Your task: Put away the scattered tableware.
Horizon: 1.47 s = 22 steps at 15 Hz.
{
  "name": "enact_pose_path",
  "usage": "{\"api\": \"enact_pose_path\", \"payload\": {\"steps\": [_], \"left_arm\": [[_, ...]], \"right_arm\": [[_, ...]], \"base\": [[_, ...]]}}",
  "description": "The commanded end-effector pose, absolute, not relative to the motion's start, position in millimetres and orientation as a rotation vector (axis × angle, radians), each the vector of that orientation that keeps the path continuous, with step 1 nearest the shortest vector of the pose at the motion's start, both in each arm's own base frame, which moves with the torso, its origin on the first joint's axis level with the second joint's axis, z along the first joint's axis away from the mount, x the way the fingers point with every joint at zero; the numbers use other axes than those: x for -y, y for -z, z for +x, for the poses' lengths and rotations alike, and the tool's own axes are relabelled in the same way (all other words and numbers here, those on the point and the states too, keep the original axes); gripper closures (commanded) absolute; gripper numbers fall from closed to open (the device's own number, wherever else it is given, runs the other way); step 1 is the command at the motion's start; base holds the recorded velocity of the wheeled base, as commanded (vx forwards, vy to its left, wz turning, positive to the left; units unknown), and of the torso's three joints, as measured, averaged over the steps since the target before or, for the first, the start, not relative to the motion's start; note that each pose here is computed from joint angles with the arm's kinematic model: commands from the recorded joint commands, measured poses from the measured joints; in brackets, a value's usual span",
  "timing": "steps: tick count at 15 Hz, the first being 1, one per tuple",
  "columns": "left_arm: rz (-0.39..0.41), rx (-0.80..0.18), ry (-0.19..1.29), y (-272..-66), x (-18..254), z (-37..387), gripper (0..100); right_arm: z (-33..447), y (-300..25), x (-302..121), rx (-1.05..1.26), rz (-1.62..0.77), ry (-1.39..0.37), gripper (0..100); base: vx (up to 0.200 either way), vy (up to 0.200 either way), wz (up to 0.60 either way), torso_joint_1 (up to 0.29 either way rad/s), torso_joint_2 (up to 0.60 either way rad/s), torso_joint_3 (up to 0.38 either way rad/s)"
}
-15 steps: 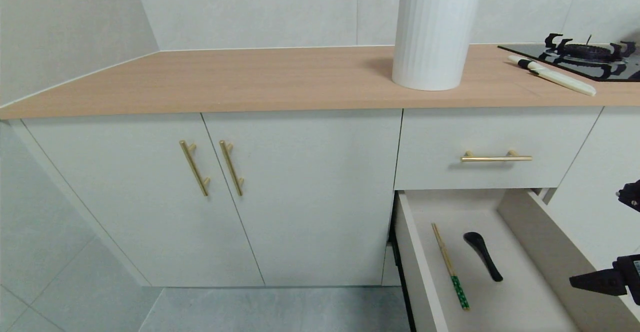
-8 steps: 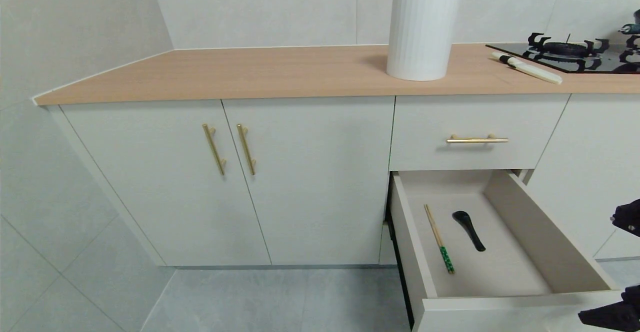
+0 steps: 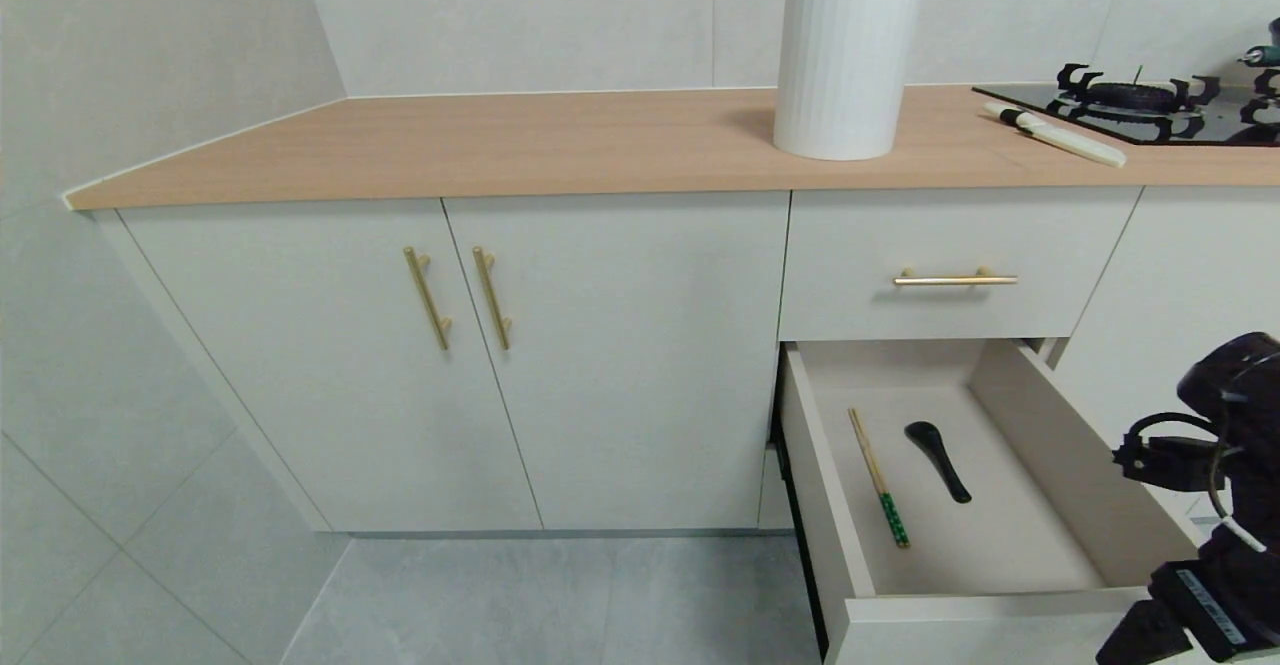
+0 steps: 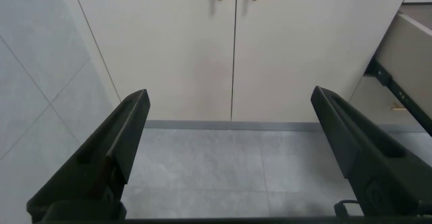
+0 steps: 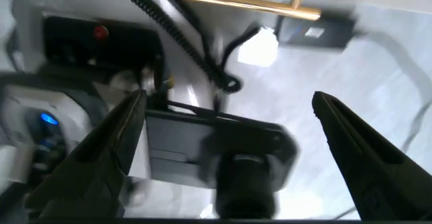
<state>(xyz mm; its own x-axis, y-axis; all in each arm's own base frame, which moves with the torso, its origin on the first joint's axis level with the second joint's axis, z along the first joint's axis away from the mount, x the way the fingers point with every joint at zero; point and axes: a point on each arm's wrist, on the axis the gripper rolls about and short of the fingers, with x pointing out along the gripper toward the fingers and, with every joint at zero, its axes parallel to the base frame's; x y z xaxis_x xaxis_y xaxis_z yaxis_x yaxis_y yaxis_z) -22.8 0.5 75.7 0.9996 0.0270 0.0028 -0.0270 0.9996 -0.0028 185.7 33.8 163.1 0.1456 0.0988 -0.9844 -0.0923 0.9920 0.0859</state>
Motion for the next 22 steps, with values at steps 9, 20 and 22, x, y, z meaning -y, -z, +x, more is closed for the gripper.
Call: {"api": "enact_pose_path", "payload": {"steps": [9, 20, 22], "left_arm": [[-0.003, 0.003, -0.028, -75.8, -0.5, -22.8, 0], [-0.003, 0.003, -0.028, -75.8, -0.5, -22.8, 0], [-0.003, 0.003, -0.028, -75.8, -0.5, -22.8, 0]], "right_arm": [[207.8, -123.8, -52.2, -1.41, -0.008, -0.135, 0], [213.0, -111.5, -50.7, -1.185, -0.038, -0.074, 0], [215.2, -112.4, -51.3, -1.161, -0.034, -0.077, 0]], "base": [[0.0, 0.0, 0.0, 0.0, 0.0, 0.0], [0.0, 0.0, 0.0, 0.0, 0.0, 0.0], [0.0, 0.0, 0.0, 0.0, 0.0, 0.0]]}}
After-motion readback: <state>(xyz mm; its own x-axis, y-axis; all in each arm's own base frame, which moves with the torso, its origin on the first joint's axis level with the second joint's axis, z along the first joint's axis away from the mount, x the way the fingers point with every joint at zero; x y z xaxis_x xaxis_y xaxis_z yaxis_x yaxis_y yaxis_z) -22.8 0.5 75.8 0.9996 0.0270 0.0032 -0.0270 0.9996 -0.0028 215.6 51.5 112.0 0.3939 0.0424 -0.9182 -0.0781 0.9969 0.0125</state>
